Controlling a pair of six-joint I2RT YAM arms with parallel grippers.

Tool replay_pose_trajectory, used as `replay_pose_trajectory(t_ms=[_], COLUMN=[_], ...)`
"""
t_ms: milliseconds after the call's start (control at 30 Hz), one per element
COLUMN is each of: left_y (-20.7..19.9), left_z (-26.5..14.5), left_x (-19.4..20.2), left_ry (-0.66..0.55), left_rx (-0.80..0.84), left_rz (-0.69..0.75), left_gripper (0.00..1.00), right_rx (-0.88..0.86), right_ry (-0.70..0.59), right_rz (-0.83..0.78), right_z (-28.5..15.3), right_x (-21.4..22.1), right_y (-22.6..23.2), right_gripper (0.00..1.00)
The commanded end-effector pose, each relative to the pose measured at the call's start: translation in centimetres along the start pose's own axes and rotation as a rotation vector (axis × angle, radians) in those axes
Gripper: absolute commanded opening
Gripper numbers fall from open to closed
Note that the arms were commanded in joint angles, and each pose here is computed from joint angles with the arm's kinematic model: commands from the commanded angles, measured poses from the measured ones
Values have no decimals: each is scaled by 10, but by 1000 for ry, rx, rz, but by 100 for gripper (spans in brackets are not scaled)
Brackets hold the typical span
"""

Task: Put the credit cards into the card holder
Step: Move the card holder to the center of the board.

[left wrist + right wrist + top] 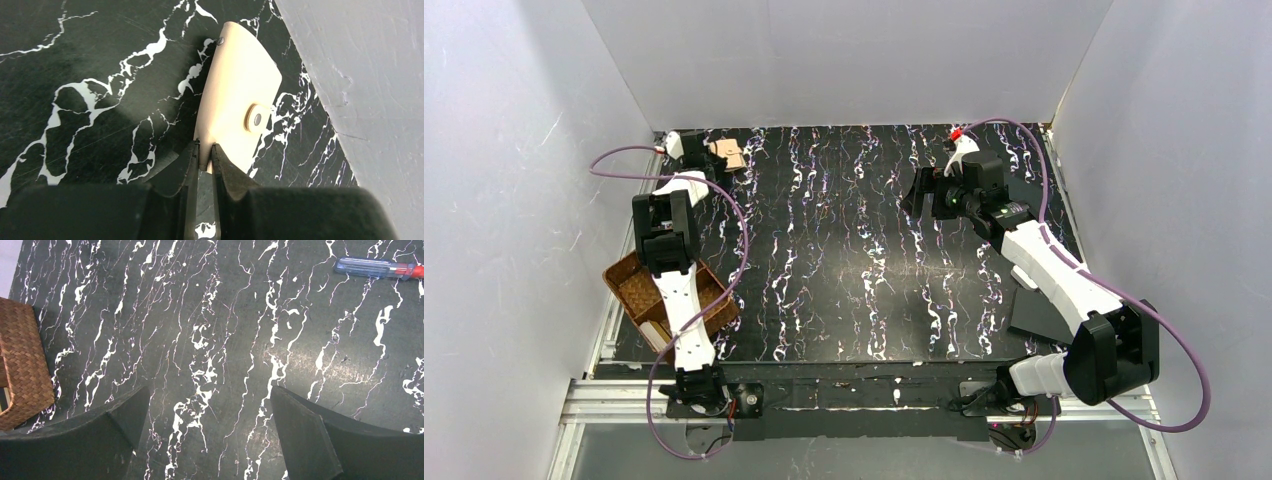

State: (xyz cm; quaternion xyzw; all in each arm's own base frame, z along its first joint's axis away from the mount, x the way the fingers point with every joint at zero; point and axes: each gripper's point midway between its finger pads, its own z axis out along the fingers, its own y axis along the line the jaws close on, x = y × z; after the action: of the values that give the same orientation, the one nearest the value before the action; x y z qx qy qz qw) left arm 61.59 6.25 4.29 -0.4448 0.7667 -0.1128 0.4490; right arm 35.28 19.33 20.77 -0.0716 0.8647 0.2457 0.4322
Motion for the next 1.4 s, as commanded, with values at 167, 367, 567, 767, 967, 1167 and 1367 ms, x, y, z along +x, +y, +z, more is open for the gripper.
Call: replay_pose_trajectory(t_ms=[167,367,567,767,967,1167,1367], left_y=[-14,-25,14,56,43,30,13], left_z=[-38,-148,-287,-348,-385,-406,-398], left_x=[61,160,269,308,319,294,283], left_ry=[247,554,810,843,928,897,869], left_rx=[135,265,238,213,325,368,366], left_rz=[95,162,396,398,402,477,594], left_gripper=[1,0,3,9,48,64,48], right_rx=[-26,-107,-43,-44,-152,-269,-301], right_ry=[-29,67,264,343,483,500,502], right_rz=[-19,-17,-14,19,126,229,223], right_z=[-4,12,23,9,-5,0,25], right_x=[-5,28,94,135,169,184,184], right_y=[4,17,28,44,63,82,87], right_gripper=[100,100,100,100,87,48,25])
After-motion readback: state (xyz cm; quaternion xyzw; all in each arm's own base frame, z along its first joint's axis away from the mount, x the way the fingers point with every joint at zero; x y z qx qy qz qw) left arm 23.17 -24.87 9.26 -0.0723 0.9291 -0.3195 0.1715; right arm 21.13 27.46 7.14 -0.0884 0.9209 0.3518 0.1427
